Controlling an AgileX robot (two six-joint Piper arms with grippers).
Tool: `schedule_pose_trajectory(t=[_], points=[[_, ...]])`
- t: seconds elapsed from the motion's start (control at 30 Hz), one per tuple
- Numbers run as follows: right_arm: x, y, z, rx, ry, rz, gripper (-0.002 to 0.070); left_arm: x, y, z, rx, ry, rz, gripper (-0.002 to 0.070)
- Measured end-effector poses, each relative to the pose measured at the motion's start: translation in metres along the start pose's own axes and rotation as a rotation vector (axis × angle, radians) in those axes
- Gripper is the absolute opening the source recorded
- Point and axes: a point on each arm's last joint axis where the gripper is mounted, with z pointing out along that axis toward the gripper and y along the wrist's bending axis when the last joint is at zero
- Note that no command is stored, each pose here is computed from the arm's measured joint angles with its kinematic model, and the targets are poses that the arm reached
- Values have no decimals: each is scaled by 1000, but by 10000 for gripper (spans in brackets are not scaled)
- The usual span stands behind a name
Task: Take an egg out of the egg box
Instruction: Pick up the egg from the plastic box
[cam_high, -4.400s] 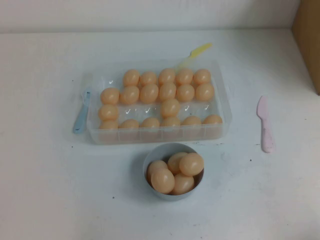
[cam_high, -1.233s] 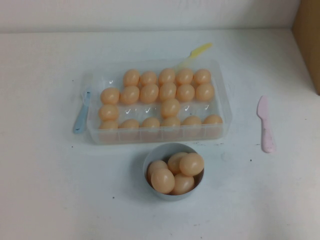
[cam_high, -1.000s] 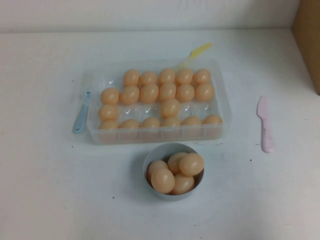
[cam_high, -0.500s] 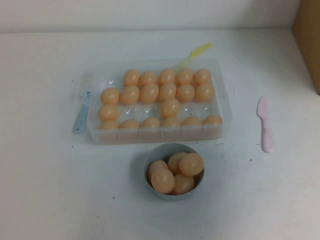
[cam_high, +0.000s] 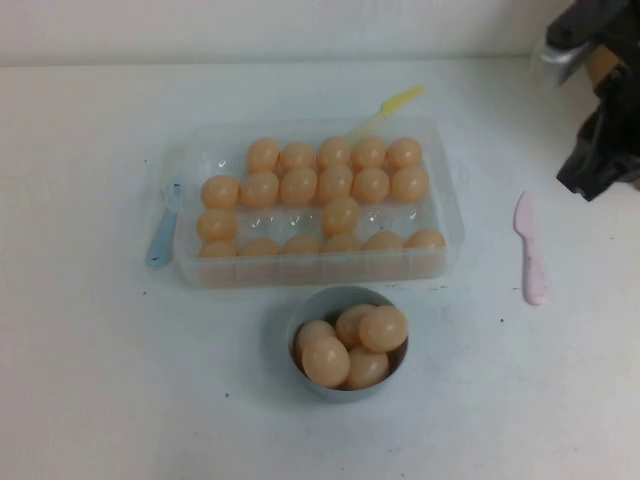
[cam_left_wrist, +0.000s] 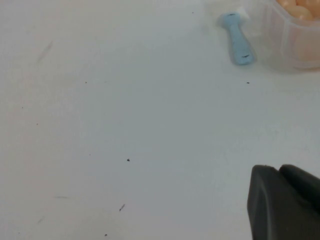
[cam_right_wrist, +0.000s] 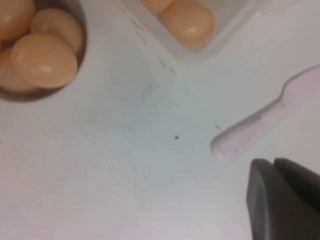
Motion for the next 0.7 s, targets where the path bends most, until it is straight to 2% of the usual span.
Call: schedule_pose_trajectory(t=[0.23,0.33,0.53,0.6,0.7], points=[[-54,-3,34,-11,-14,-84,0,0,0,0,0,0,0,-4],[-75,-6,50,-14,-27,-105,83,0,0,0,0,0,0,-4],[-104,-12,80,-13,-49,-126,363,0,0,0,0,0,0,-4],[-110,-13,88,-13,-55,-133,414,0,0,0,0,0,0,-5],[-115,-12,103,-23,-43,-149,446,0,0,0,0,0,0,-5]])
